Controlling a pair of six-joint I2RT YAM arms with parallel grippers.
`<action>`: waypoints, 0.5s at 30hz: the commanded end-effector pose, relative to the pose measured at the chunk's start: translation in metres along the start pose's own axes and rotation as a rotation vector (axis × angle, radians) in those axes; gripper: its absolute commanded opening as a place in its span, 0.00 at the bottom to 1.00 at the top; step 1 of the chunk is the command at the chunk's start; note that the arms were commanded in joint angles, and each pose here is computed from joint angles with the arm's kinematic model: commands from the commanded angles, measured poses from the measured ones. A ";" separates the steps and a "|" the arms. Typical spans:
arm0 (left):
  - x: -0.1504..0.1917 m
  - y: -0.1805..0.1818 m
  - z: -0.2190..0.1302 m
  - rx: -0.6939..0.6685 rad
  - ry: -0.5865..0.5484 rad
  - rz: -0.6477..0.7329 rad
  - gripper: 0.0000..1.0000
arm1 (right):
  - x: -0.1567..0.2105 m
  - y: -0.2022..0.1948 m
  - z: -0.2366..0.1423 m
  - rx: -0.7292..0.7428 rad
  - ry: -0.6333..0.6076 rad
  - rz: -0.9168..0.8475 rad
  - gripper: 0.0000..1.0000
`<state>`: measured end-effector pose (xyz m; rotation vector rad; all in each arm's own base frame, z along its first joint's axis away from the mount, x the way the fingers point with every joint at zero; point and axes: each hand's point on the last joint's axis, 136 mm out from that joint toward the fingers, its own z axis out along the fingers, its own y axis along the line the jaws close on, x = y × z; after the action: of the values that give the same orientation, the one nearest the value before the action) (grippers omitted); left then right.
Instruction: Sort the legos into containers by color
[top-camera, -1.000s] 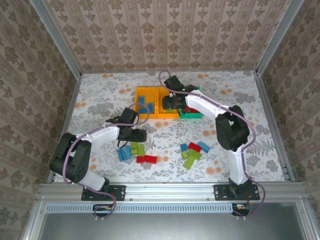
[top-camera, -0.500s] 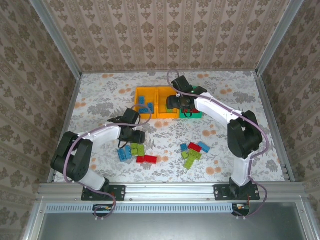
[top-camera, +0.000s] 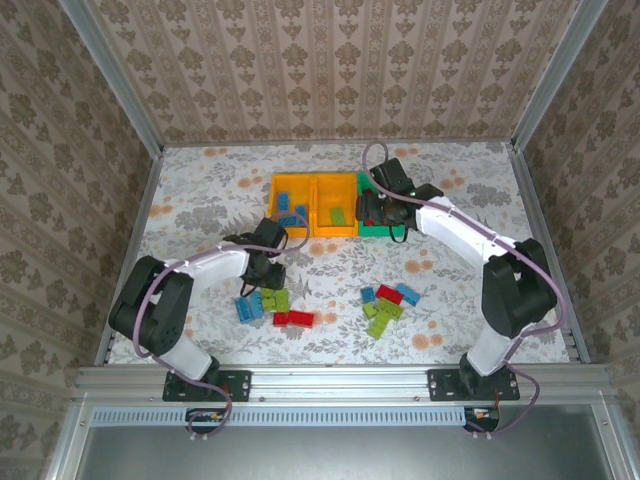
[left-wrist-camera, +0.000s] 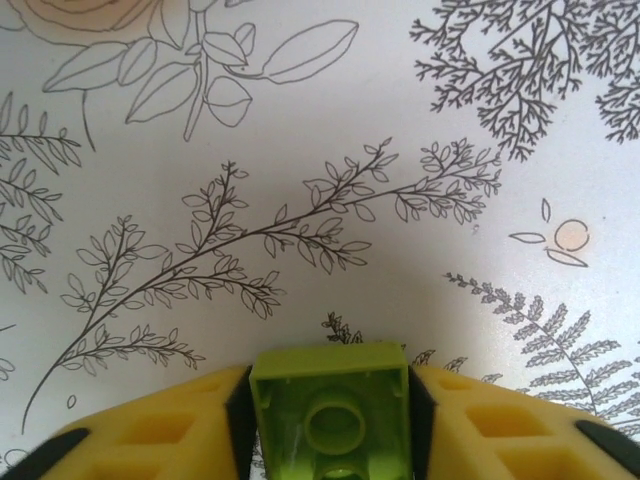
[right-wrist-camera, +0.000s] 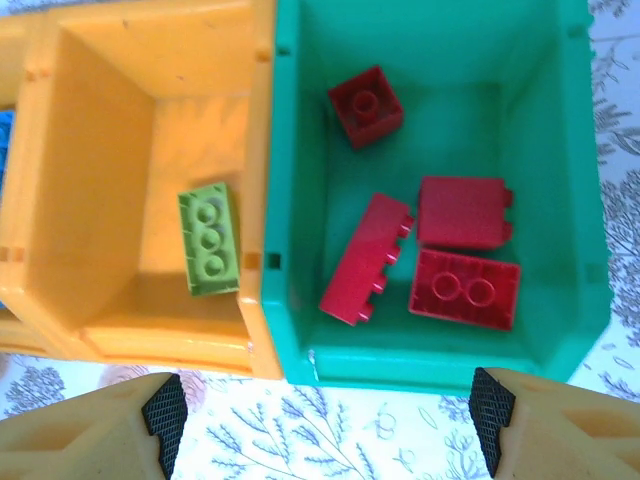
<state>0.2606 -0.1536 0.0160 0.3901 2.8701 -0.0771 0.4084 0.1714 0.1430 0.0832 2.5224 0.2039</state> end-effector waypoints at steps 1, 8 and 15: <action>-0.001 -0.006 0.005 0.014 0.026 0.015 0.38 | 0.003 -0.014 -0.015 0.036 -0.037 0.013 0.78; -0.033 -0.017 -0.013 0.045 -0.049 0.017 0.36 | 0.038 -0.034 -0.030 0.059 -0.012 0.033 0.79; -0.095 -0.043 -0.056 0.139 -0.198 0.033 0.36 | 0.080 -0.042 -0.050 0.072 0.035 0.067 0.79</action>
<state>0.3136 -0.1948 0.0710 0.3791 2.7278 -0.2141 0.3361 0.1384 0.1310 0.1429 2.5459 0.1601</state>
